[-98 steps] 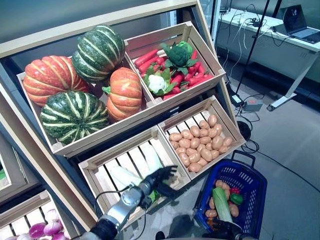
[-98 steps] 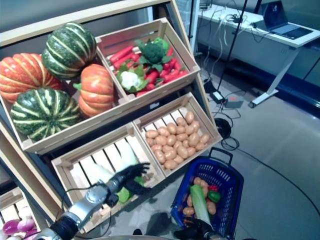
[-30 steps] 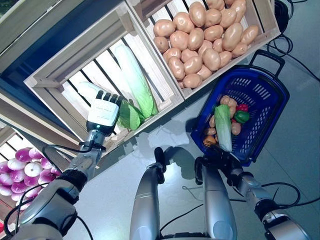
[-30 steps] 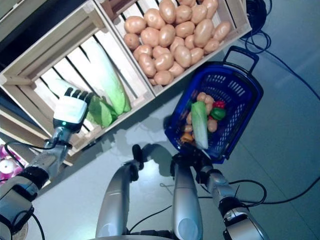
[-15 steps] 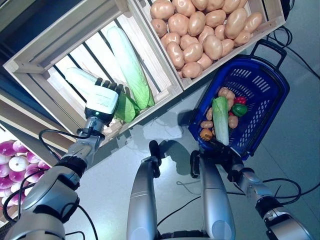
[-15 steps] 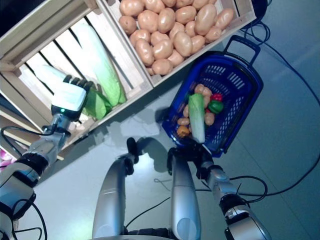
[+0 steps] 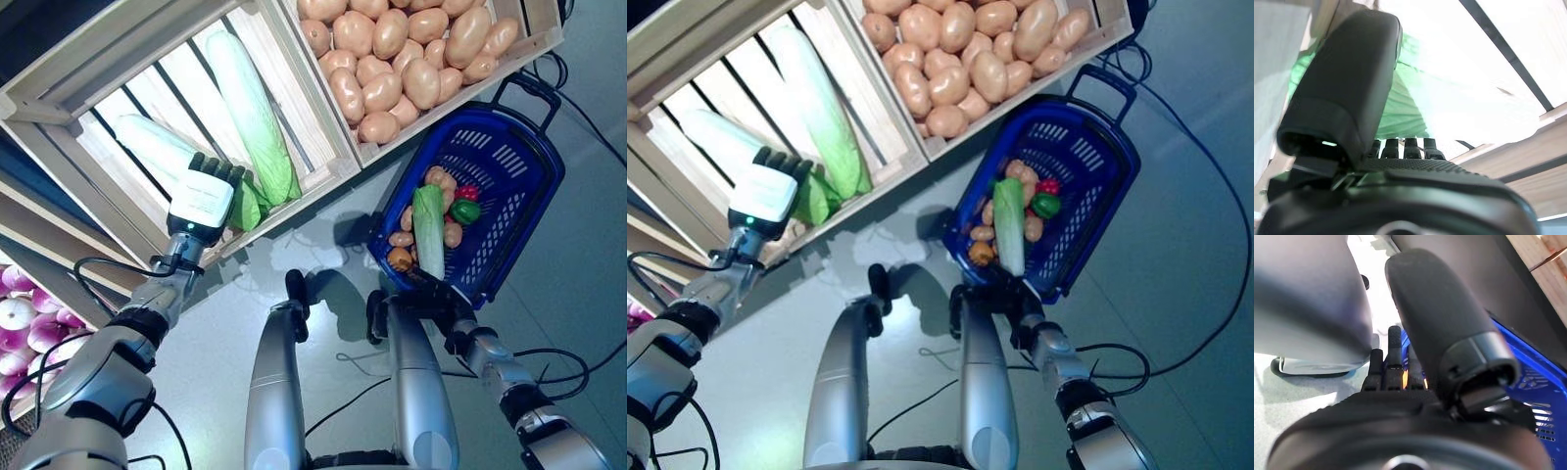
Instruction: Put vegetables into the basket
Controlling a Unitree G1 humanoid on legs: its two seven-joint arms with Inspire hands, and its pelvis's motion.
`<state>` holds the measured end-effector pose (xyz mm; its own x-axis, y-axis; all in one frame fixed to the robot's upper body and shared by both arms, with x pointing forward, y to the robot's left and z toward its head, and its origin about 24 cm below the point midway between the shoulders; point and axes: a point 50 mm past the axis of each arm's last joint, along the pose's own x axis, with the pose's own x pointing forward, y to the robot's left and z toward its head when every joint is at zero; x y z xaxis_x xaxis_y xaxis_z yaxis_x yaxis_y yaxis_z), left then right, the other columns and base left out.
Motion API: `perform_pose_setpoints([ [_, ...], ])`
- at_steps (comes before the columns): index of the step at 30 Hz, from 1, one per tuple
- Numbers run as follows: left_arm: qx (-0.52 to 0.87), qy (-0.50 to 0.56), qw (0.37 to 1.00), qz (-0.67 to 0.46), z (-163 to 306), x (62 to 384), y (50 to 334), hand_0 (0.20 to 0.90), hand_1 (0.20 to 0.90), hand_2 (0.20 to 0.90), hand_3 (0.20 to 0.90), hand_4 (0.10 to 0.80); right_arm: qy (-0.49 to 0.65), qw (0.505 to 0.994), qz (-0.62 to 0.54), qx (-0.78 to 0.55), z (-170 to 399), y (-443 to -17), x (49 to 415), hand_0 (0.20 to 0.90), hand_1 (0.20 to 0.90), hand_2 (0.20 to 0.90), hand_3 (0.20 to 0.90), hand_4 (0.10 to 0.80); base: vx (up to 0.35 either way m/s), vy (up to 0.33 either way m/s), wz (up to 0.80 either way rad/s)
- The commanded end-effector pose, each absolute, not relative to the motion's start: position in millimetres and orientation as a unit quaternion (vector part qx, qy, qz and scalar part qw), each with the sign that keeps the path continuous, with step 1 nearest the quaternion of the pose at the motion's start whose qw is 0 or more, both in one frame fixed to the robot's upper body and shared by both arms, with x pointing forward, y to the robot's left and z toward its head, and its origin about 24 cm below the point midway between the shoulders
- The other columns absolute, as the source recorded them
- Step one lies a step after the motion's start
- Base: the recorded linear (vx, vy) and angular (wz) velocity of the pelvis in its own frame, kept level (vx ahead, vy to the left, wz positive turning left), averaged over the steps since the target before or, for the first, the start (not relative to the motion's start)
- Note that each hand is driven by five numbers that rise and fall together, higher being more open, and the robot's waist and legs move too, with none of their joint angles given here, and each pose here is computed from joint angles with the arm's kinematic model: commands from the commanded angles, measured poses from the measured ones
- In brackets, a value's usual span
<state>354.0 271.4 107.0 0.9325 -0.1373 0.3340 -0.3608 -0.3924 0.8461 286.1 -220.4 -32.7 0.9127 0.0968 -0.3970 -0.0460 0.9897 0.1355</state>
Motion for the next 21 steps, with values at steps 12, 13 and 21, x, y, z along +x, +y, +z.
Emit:
perform_pose_setpoints([
  [12,0.838,-0.056,0.505,0.197,128,351,309,0.300,0.300,0.300,0.300,0.400,0.217,0.974,-0.022,0.067,-47,-238,261,0.900,0.900,0.900,0.900,0.800,-0.001,-0.003,0.00],
  [13,0.839,-0.045,0.504,0.199,124,349,312,0.300,0.300,0.300,0.300,0.400,0.216,0.974,-0.024,0.069,-47,-238,261,0.900,0.900,0.900,0.900,0.800,0.000,0.000,0.00],
  [21,0.817,-0.017,0.536,0.210,93,331,320,0.300,0.300,0.300,0.300,0.400,0.220,0.973,-0.029,0.068,-51,-236,256,0.900,0.900,0.900,0.900,0.800,0.013,-0.012,-0.02],
])
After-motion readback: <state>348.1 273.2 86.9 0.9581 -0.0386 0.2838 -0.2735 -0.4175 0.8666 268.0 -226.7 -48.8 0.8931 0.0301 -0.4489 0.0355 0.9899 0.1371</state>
